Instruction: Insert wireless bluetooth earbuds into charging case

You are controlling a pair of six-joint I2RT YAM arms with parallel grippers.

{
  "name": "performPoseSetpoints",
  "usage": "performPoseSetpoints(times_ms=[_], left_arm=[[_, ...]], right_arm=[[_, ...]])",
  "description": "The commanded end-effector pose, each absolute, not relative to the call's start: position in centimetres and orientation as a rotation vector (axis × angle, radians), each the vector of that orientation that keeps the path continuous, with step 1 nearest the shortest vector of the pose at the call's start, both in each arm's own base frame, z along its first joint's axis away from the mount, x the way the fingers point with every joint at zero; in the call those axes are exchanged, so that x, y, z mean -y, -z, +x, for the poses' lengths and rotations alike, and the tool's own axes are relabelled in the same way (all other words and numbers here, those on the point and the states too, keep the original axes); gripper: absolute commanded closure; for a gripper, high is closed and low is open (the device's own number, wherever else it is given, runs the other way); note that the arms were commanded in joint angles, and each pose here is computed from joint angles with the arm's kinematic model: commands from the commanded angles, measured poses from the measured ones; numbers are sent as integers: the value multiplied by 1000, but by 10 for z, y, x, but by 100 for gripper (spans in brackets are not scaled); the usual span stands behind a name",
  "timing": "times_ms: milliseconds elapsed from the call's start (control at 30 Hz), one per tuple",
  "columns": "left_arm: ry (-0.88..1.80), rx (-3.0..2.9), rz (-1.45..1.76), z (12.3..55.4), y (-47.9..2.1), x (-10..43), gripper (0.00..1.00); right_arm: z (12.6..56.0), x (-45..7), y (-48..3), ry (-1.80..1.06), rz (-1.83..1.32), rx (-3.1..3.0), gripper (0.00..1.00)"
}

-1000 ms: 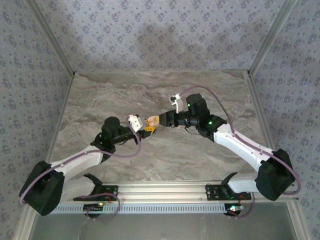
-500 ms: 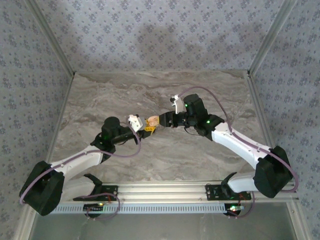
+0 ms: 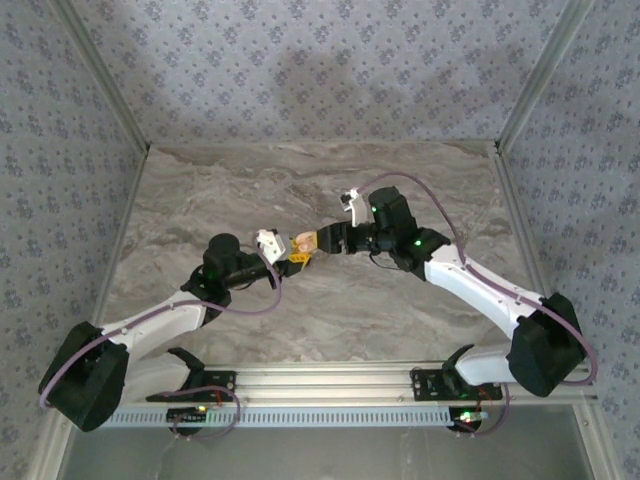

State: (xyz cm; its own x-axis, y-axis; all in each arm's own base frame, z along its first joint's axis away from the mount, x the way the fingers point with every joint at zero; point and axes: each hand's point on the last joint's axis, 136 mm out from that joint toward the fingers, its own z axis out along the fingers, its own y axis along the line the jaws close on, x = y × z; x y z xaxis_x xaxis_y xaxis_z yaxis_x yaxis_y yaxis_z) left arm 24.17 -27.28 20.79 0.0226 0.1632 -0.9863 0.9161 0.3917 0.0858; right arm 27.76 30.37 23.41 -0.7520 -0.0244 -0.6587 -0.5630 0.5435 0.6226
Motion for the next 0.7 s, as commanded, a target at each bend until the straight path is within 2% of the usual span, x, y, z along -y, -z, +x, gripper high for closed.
performPoseSetpoints(times_ms=[0, 667], left_arm=[[790, -1371, 1027, 238, -228, 274, 98], [780, -1370, 1027, 240, -228, 273, 98]], right_arm=[[279, -302, -259, -1231, -481, -2099, 44], [270, -313, -250, -1365, -511, -2116, 57]])
